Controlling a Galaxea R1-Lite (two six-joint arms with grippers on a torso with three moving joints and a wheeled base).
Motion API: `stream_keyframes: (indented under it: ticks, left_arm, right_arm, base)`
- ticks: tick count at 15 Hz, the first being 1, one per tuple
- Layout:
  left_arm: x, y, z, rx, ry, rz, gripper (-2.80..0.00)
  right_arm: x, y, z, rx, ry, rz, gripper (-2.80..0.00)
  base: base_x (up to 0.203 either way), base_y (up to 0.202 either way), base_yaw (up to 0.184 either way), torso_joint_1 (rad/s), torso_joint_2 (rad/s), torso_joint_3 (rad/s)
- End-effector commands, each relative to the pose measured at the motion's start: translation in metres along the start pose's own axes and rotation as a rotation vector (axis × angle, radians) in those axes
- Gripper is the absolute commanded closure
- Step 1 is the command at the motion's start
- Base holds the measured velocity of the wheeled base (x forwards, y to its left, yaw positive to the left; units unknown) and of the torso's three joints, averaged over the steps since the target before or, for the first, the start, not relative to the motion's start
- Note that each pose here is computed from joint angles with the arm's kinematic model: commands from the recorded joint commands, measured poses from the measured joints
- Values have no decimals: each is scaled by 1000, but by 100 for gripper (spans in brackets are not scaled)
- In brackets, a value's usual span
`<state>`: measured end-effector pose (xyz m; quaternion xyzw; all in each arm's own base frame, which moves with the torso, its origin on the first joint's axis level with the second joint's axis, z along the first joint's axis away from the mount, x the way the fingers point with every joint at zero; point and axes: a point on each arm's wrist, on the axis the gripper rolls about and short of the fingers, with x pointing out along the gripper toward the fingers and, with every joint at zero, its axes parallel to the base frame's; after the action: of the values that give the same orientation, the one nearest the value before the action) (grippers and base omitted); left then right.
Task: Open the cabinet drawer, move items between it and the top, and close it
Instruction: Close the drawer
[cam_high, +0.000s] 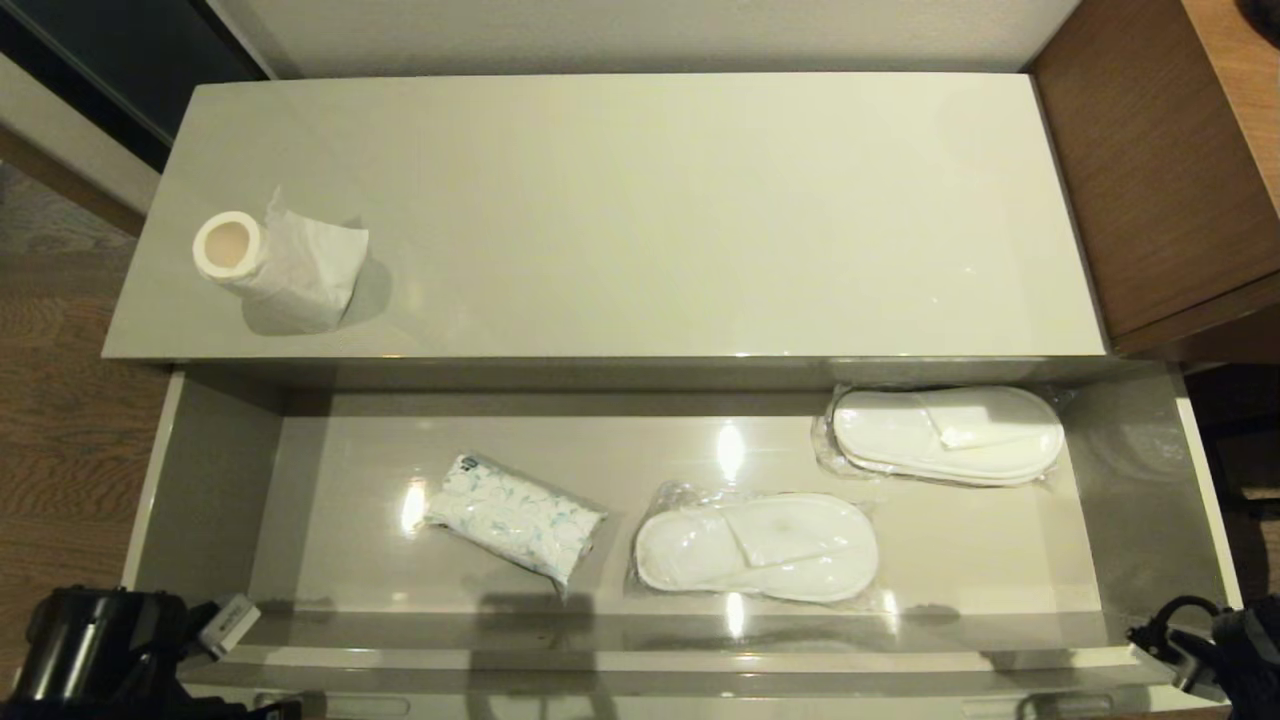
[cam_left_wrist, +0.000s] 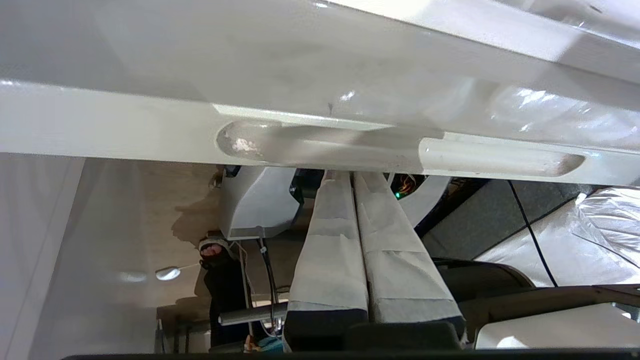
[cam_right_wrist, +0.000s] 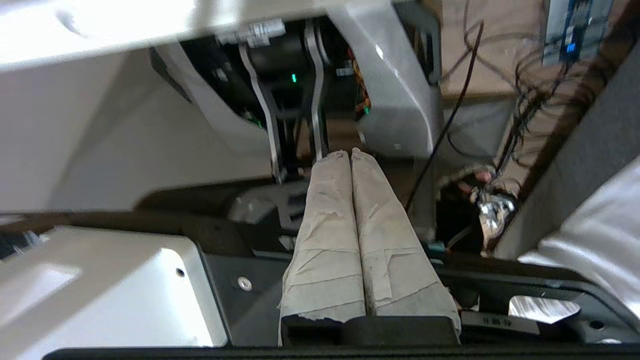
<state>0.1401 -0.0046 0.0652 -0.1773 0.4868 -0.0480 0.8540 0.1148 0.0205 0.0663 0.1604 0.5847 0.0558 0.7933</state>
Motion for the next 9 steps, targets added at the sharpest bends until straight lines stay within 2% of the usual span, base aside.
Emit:
stream_keyframes:
  ticks: [1, 4, 7, 8, 9]
  left_arm:
    - [0, 0, 0, -1, -4, -3, 0]
    - [4, 0, 5, -1, -19, -6, 0]
    - [12, 0, 12, -8, -31, -7, 0]
    - [14, 0, 17, -21, -61, -16, 0]
    - [16, -1, 20, -36, -86, -24, 0]
  right_arm:
    - [9, 0, -2, -5, 66, -13, 0]
    - [18, 1, 4, 1, 78, -15, 0]
    - [32, 0, 14, 8, 32, -48, 0]
    - [40, 0, 21, 15, -4, -65, 0]
    - [45, 1, 29, 11, -94, -55, 0]
  base:
    - [0, 0, 0, 0, 0, 0]
    - [0, 0, 0, 0, 0, 0]
    - [0, 0, 0, 0, 0, 0]
    - [0, 0, 0, 0, 0, 0]
    - [0, 0, 0, 0, 0, 0]
